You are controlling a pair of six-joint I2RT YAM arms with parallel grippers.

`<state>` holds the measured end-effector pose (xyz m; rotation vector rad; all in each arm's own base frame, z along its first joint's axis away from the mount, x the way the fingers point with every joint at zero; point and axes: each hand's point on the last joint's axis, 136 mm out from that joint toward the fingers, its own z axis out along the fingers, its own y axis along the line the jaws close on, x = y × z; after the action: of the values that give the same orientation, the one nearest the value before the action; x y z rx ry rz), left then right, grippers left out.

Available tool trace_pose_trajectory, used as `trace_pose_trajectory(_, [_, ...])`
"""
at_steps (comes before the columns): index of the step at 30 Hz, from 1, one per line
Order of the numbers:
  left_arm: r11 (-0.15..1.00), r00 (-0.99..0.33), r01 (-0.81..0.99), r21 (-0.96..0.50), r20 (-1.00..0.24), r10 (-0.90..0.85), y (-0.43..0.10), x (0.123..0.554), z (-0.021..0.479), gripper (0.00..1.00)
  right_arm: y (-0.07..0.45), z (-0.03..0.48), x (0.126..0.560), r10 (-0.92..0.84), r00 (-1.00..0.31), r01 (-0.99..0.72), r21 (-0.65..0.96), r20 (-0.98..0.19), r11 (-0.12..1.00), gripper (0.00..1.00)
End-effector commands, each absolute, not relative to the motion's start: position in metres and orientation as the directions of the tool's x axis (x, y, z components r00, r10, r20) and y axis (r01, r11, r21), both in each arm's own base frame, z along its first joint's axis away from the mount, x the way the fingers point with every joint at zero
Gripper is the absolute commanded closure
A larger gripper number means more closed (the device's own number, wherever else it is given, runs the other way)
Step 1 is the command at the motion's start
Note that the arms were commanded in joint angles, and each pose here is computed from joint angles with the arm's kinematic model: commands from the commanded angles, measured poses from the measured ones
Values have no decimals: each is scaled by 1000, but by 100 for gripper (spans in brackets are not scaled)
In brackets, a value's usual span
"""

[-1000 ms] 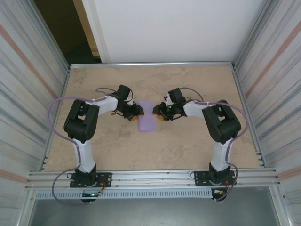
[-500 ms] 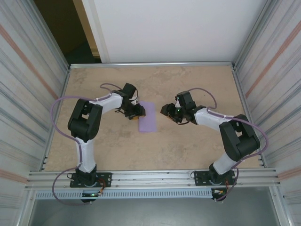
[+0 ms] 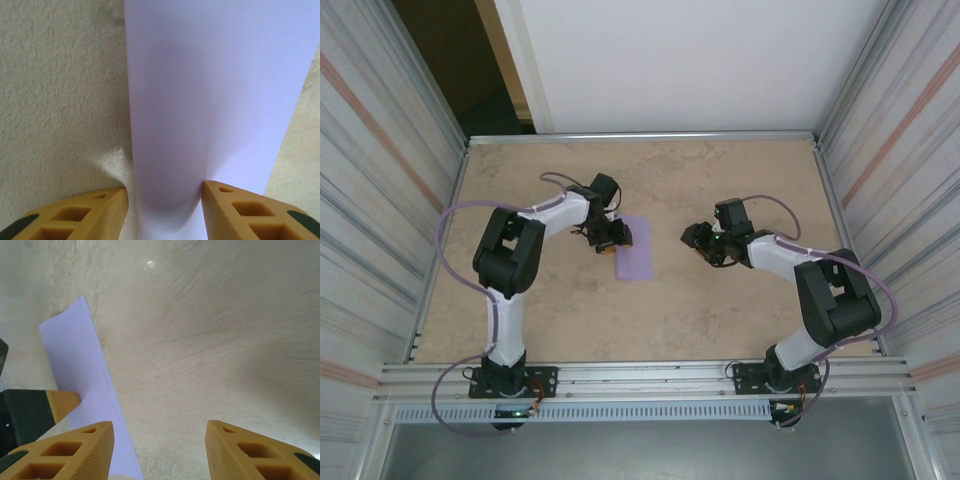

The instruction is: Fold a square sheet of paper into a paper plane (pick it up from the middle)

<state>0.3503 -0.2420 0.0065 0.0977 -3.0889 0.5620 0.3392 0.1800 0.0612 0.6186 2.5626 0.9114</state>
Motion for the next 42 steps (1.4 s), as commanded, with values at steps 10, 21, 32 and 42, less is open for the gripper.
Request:
trace_pose_trajectory(10, [991,-961,-58,-124,274,-22,-214,273,-106,50,126,64,335,586,-781,351,623,-217,699,49])
trace_pose_trajectory(21, [992,-957,-61,-108,289,-27,-212,270,-112,49,126,63,338,578,-786,340,627,-219,701,49])
trace_pose_trajectory(32, [994,-955,-62,-94,296,-31,-212,270,-111,48,128,62,339,571,-792,332,632,-217,700,49])
trace_pose_trajectory(42, [994,-953,-58,-94,300,-27,-211,269,-111,47,132,61,339,562,-800,323,636,-212,700,49])
